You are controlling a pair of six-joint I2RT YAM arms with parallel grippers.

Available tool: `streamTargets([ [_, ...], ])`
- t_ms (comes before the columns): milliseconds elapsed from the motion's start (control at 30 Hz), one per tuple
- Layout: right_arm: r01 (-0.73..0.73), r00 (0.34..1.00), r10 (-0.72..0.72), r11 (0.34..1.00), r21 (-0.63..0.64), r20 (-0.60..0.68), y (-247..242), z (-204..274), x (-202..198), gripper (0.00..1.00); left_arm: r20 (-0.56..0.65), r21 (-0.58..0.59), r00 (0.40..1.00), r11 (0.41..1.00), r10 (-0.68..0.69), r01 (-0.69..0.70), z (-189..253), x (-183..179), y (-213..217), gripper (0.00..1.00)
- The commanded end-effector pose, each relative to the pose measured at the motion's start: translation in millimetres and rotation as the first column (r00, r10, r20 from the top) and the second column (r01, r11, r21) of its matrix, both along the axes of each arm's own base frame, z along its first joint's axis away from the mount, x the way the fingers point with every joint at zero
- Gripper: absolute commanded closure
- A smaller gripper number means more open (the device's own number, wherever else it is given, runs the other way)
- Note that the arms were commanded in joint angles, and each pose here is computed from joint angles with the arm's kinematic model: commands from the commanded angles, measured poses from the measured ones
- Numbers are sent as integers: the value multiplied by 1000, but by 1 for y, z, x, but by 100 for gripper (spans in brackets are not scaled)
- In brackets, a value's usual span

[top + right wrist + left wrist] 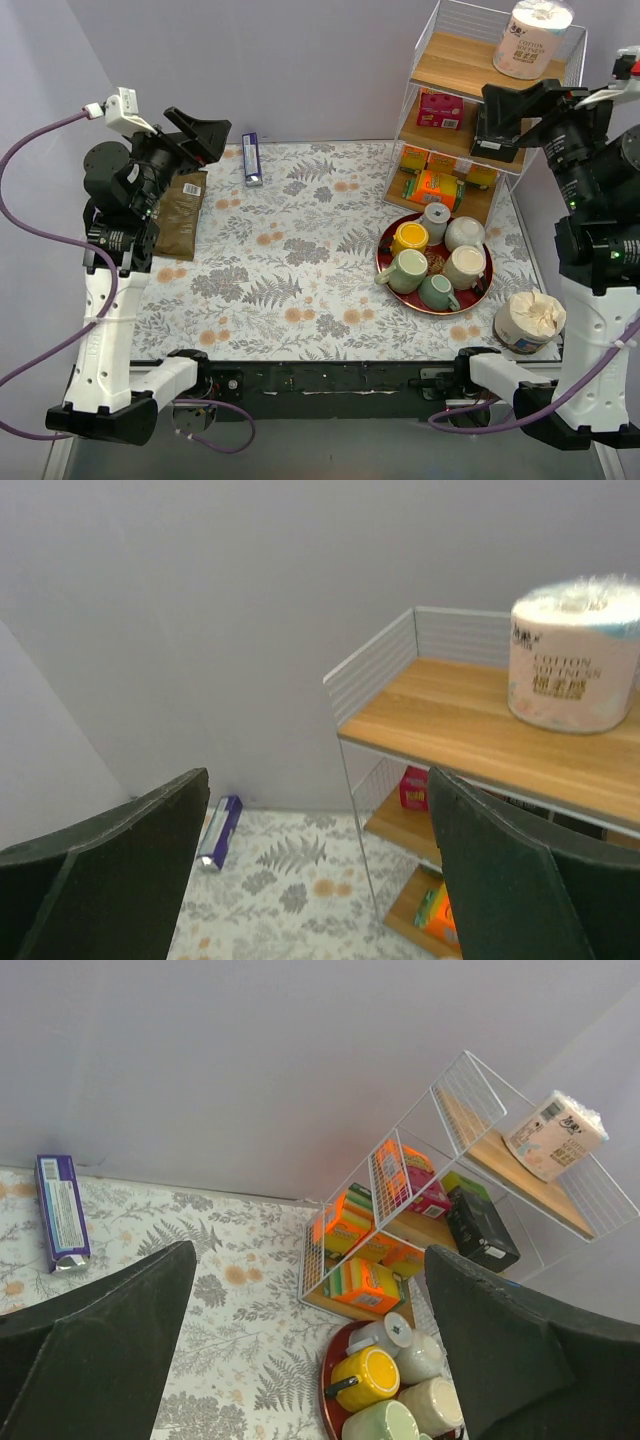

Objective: Turn the mug right side up

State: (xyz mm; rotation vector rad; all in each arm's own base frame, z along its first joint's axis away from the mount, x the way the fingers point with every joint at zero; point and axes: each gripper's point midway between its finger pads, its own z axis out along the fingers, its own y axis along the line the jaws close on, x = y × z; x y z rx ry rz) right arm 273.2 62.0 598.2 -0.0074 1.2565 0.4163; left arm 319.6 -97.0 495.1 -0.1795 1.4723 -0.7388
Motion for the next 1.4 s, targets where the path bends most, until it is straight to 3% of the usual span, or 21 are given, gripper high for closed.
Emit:
streamTargets([
  [0, 2, 969, 1, 1000, 12, -247, 1, -59, 20, 3, -58, 15, 998, 1000, 11, -11, -24, 14, -2, 2],
  [133, -63, 904, 85, 996, 65, -418, 18, -117, 30, 3, -140, 21, 990, 1000, 7, -4, -59, 29, -7, 2],
  [400, -156, 729, 192, 981, 114, -657, 63, -226, -1, 3, -306, -1, 952, 1000, -10, 10, -137, 45, -17, 2],
  [533, -243, 598, 213, 967, 79, -773, 97, -282, -11, 4, -336, -2, 942, 1000, -15, 15, -163, 52, -19, 2],
  [633, -282, 539, 182, 959, 27, -823, 111, -314, -5, 3, -329, 0, 944, 1000, -25, 27, -171, 60, -22, 2],
  [800, -160, 445, 45, 987, -31, -894, 106, -352, 3, 5, -293, -19, 952, 995, 89, -99, -173, 70, -3, 2],
  [967, 71, 454, -42, 997, -11, -890, 90, -369, 9, 5, -433, -14, 889, 986, 145, -167, -204, 76, 4, 2],
  [1067, 90, 468, -77, 995, -39, -880, 84, -373, 12, 5, -515, -3, 851, 993, 102, -121, -229, 82, -6, 2],
  [1267, 132, 323, -174, 982, -138, -930, 76, -392, 8, 1, -567, -35, 823, 997, 31, -62, -251, 73, -17, 2],
  [1367, 164, 272, -123, 983, -80, -954, 84, -396, 3, 2, -566, -30, 825, 999, -4, -16, -255, 65, -22, 2],
])
